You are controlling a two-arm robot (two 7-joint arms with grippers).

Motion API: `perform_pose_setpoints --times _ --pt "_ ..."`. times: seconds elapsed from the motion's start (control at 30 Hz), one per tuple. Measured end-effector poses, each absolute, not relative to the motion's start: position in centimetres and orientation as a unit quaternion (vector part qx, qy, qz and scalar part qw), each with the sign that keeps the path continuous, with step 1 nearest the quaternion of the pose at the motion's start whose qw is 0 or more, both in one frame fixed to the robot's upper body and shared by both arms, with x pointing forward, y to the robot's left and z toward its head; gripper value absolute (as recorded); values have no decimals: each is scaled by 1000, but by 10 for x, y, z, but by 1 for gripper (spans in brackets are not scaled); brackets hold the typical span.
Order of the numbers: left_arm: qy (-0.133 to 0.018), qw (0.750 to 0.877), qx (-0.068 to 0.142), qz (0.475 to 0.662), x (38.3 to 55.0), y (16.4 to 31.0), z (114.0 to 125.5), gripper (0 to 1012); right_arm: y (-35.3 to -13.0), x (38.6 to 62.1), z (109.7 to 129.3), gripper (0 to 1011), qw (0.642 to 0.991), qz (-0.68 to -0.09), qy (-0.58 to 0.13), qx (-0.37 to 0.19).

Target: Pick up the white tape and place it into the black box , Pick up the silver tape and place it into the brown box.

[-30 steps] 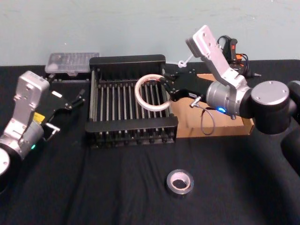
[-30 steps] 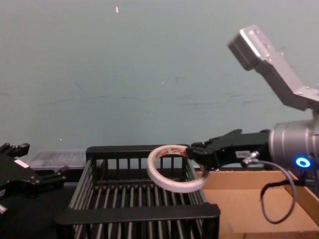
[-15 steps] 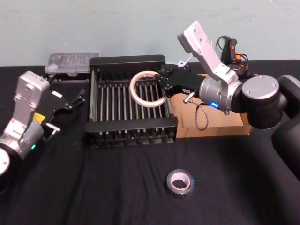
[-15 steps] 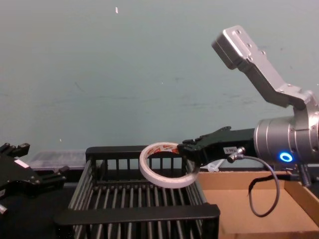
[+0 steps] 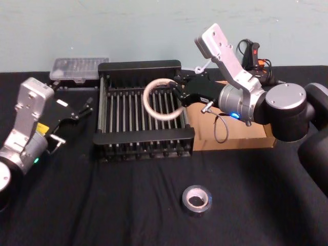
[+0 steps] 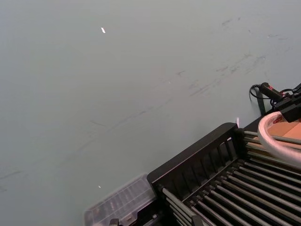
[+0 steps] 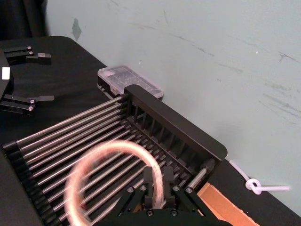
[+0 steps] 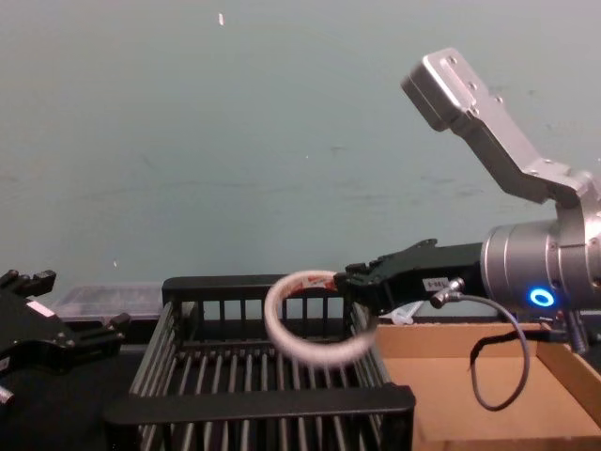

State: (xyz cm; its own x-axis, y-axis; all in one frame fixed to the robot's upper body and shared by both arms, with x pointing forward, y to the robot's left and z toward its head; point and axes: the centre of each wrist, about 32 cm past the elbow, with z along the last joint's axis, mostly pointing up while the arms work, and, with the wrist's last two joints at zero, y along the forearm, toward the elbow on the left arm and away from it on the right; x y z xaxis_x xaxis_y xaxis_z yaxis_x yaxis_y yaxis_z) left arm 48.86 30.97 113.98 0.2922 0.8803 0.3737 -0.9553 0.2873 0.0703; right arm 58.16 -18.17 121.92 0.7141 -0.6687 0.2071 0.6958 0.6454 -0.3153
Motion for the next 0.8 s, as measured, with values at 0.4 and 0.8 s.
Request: perform_pose_setpoints --times 0.4,0.8 --pt "-132 791 142 580 489 310 1140 1001 -182 581 1219 487 906 -376 -36 -188" --pt "-133 791 141 580 489 310 1140 1001 -182 581 1219 849 906 -376 -35 -188"
